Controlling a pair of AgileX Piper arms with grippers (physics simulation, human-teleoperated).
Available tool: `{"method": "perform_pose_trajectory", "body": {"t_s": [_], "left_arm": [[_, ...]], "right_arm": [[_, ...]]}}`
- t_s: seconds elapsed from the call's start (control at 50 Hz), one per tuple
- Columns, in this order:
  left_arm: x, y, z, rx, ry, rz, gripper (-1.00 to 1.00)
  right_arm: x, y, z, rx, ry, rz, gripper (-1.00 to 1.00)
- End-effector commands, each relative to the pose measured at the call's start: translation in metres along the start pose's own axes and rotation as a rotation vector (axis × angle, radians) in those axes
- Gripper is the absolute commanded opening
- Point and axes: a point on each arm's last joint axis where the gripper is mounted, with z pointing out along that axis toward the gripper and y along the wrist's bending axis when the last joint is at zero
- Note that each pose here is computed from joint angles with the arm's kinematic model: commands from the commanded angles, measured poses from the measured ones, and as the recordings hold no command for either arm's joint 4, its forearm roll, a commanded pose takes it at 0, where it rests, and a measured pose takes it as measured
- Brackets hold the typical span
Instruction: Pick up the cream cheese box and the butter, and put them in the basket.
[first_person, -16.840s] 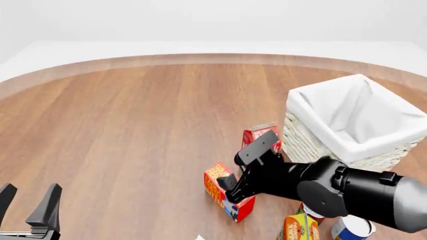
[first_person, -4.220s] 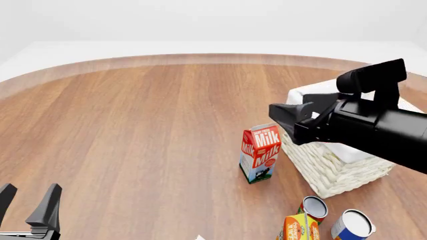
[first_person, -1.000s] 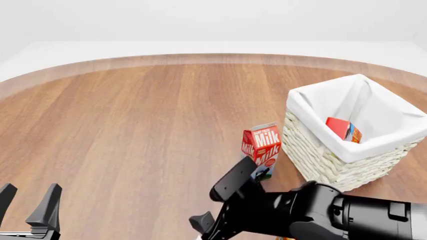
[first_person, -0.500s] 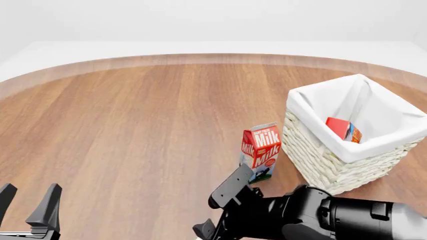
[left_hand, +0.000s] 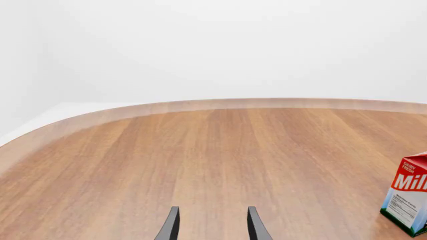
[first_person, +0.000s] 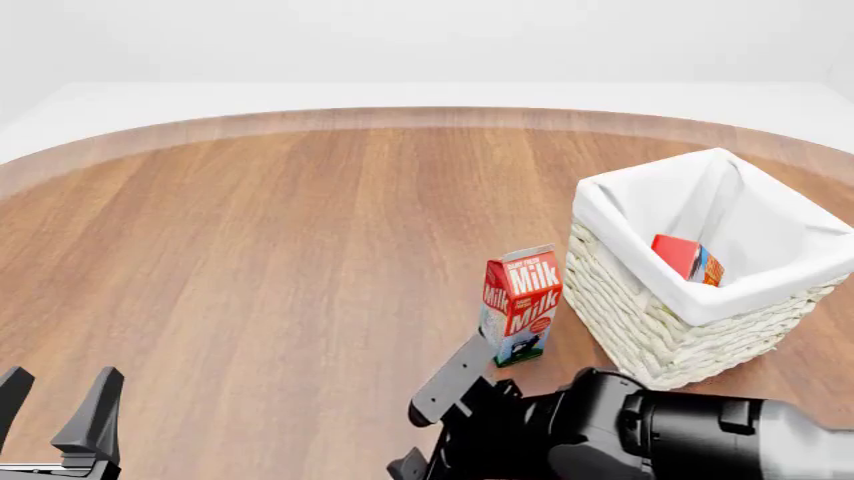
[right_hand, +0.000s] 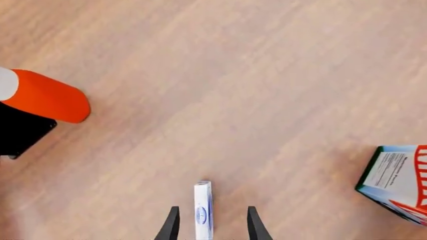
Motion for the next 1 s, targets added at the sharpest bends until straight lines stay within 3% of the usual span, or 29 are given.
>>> {"method": "perform_pose_trajectory", "body": {"t_s": [0.02,0.66,1.0], "left_arm": [[0.0,0.0,0.0,0.0,0.0,0.0,1.0],[0.0,0.0,0.0,0.0,0.0,0.0,1.0],[0.0,0.0,0.0,0.0,0.0,0.0,1.0]], "right_arm": [[0.001,0.0,0.003,0.002,0.019,-0.008,1.0],[0.014,0.017,0.019,-0.03,0.06,0.011,1.0],[0.02,0.013,0.026,-0.023,0.065,0.022,1.0]]}}
